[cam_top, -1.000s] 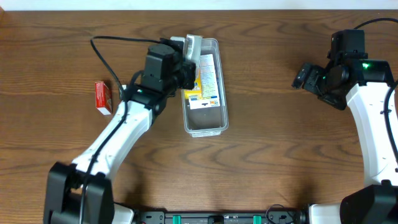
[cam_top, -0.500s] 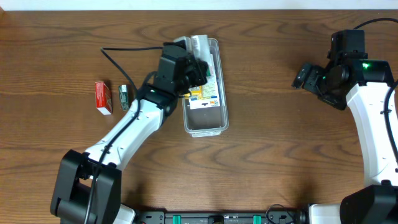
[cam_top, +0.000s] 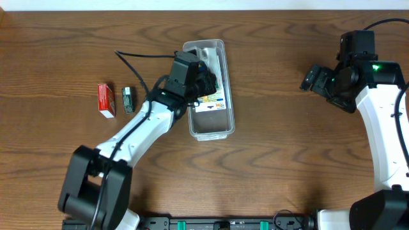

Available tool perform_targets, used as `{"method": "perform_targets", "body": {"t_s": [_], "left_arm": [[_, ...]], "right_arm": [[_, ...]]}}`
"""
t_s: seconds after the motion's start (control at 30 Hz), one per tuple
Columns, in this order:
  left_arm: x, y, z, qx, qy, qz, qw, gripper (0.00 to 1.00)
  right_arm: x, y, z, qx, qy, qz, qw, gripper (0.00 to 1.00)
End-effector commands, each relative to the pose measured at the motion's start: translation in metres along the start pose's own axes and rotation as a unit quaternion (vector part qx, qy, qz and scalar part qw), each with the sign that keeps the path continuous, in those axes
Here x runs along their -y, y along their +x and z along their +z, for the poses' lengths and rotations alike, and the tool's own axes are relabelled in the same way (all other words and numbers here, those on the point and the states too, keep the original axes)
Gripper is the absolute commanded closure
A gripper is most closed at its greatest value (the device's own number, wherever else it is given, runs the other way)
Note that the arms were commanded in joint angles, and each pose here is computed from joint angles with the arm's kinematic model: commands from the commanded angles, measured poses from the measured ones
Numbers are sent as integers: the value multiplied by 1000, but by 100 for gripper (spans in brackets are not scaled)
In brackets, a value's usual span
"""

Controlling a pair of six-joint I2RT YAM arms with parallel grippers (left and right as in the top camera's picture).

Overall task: Pack container
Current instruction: 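Lift white-green box with left gripper and carry it over the container, then lower white-green box into the container beside the other boxes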

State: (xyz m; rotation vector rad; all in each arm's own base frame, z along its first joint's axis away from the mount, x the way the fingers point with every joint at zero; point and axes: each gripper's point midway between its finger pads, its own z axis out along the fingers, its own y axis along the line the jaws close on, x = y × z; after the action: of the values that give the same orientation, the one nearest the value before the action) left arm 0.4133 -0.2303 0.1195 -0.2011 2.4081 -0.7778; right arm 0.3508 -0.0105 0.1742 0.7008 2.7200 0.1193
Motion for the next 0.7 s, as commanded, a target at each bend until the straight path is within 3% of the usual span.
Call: {"method": "perform_targets", "body": {"t_s": [0.0,0.43,0.47,0.5,0.53,0.57,0.67], "left_arm": [[-4,-2,7,1,-8,0,1000,94],[16,-3,9,2,36,9,999,92],[17,-2,9,0,37,10,999,86],[17,-2,9,-1,38,10,999,68],[17,-2,9,-1,38,9,999,29],[17,-2,9,-1,38,10,999,0],[17,0,9,-5,39,9,999,2]], "right_arm": [[1,-2,-3,5,-2,7,1000,1],[1,-2,-3,5,-2,7,1000,1],[1,-2,-3,5,-2,7,1000,1],[1,-2,-3,5,-2,7,1000,1],[1,-2,-3,5,-2,7,1000,1],[1,-2,-3,5,-2,7,1000,1],[1,-2,-3,5,-2,7,1000,1]]}}
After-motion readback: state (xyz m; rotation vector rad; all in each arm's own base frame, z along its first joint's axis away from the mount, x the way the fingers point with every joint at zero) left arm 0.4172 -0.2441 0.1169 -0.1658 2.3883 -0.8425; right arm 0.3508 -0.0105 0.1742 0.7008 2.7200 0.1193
